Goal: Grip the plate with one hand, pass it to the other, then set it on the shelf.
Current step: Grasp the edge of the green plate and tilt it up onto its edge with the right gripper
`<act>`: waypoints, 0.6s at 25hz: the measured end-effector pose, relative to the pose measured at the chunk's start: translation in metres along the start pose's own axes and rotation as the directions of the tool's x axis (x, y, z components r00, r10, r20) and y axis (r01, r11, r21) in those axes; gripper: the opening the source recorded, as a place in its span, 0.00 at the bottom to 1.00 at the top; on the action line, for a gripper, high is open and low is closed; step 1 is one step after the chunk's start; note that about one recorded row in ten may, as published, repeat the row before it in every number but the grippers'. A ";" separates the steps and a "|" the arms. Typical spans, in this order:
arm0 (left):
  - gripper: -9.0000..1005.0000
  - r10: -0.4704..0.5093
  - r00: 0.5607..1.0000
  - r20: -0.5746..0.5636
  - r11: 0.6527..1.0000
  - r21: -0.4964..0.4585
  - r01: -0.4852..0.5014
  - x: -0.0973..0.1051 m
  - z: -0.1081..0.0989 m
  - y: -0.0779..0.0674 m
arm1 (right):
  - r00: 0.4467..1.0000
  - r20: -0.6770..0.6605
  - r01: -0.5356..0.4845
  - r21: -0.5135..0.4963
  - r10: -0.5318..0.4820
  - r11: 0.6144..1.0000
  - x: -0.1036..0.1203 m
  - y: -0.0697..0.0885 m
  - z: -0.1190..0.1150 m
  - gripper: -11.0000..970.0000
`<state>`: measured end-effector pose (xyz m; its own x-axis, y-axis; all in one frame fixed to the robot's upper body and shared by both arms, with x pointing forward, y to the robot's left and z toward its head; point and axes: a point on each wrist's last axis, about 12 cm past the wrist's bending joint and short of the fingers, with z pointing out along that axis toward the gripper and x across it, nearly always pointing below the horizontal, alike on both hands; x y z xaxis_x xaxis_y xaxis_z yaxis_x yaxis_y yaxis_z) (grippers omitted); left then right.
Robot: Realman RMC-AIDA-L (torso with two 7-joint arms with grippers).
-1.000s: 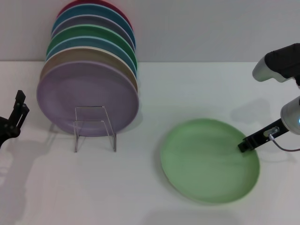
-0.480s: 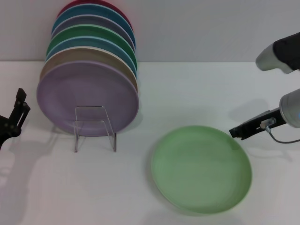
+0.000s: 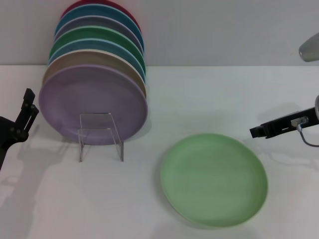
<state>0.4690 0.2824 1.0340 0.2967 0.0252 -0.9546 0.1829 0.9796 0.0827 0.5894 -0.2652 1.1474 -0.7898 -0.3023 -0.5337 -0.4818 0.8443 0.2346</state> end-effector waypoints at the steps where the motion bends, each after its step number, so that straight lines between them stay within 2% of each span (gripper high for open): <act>1: 0.74 0.000 1.000 0.000 1.000 0.000 0.000 0.000 0.000 0.000 | 1.000 0.002 0.009 0.004 -0.009 1.000 -0.001 0.001 -0.003 0.01; 3: 0.74 0.000 1.000 -0.002 1.000 -0.002 0.000 0.000 0.000 0.000 | 0.999 -0.027 0.026 0.031 -0.025 0.999 -0.002 0.003 -0.004 0.01; 12: 0.73 -0.002 1.000 -0.003 1.000 -0.001 0.002 0.000 0.001 -0.001 | 0.995 -0.088 0.057 0.055 -0.052 0.997 -0.002 0.007 0.004 0.42; 15: 0.73 -0.002 1.000 -0.005 1.000 -0.002 0.002 0.001 0.001 -0.001 | 0.987 -0.143 0.078 0.057 -0.069 0.995 0.002 0.012 0.015 0.48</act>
<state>0.4700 0.2815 1.0336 0.2917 0.0247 -0.9562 0.1818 0.9800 0.0808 0.5876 -0.2496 1.1371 -0.8005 -0.4201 -0.4274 -0.5196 0.8418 0.1459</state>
